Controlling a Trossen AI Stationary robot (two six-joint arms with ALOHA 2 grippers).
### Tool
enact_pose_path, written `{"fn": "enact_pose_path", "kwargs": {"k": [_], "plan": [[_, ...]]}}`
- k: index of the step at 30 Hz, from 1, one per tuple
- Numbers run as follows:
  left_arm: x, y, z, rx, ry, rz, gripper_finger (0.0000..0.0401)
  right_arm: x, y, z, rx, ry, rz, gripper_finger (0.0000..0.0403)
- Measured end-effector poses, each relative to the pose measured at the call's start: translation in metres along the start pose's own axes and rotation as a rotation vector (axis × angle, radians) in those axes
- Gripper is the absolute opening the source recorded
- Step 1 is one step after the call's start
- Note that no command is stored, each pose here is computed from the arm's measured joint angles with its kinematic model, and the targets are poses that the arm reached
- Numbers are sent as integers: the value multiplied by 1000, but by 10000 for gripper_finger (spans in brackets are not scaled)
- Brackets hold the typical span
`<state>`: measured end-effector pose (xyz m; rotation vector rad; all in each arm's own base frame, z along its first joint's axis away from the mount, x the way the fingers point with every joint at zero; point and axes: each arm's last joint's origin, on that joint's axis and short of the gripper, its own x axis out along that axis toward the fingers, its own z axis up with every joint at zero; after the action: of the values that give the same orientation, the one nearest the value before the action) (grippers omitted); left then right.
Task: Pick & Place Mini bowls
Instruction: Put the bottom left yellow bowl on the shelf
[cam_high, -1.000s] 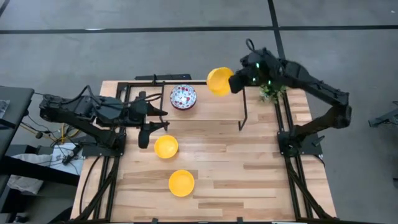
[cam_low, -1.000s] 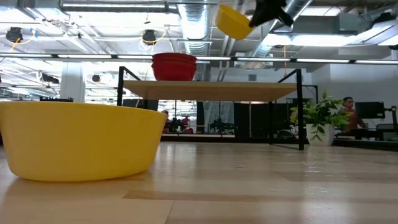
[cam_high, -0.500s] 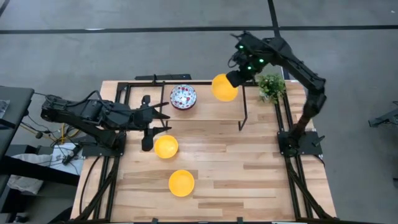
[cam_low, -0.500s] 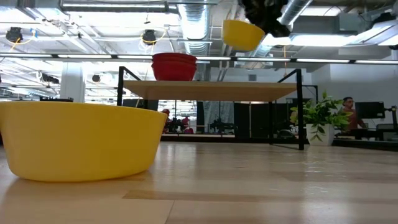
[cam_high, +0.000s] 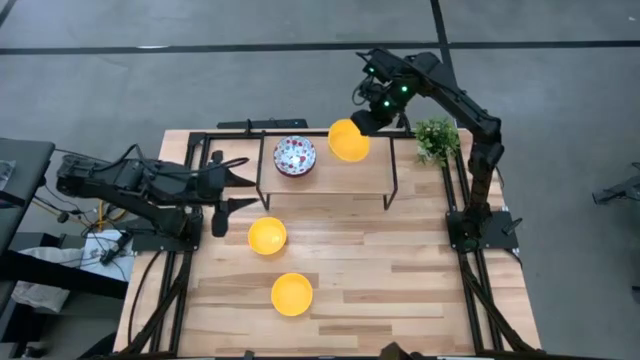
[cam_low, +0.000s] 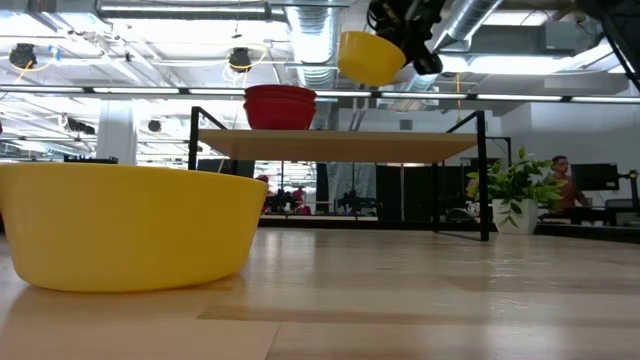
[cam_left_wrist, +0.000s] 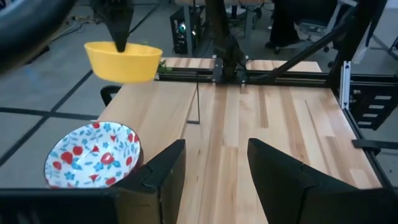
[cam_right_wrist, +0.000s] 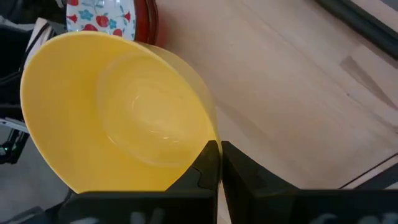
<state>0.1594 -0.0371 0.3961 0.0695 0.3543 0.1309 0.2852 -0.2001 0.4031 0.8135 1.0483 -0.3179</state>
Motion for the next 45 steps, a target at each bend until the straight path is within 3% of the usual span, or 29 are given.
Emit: {"fn": "enact_pose_path", "kwargs": {"k": [8, 20, 31, 45], "plan": [[-9, 5, -17, 5, -5, -1, 171, -4, 0, -2, 44, -19, -44, 0], [1, 2, -39, 41, 52, 2, 173, 25, -9, -3, 142, 77, -110, 0], [3, 1, -41, 41, 52, 3, 173, 52, -24, -10, 178, 173, -215, 0], [3, 1, -37, 27, 19, 1, 171, 55, -23, -11, 155, 183, -227, 0]]}}
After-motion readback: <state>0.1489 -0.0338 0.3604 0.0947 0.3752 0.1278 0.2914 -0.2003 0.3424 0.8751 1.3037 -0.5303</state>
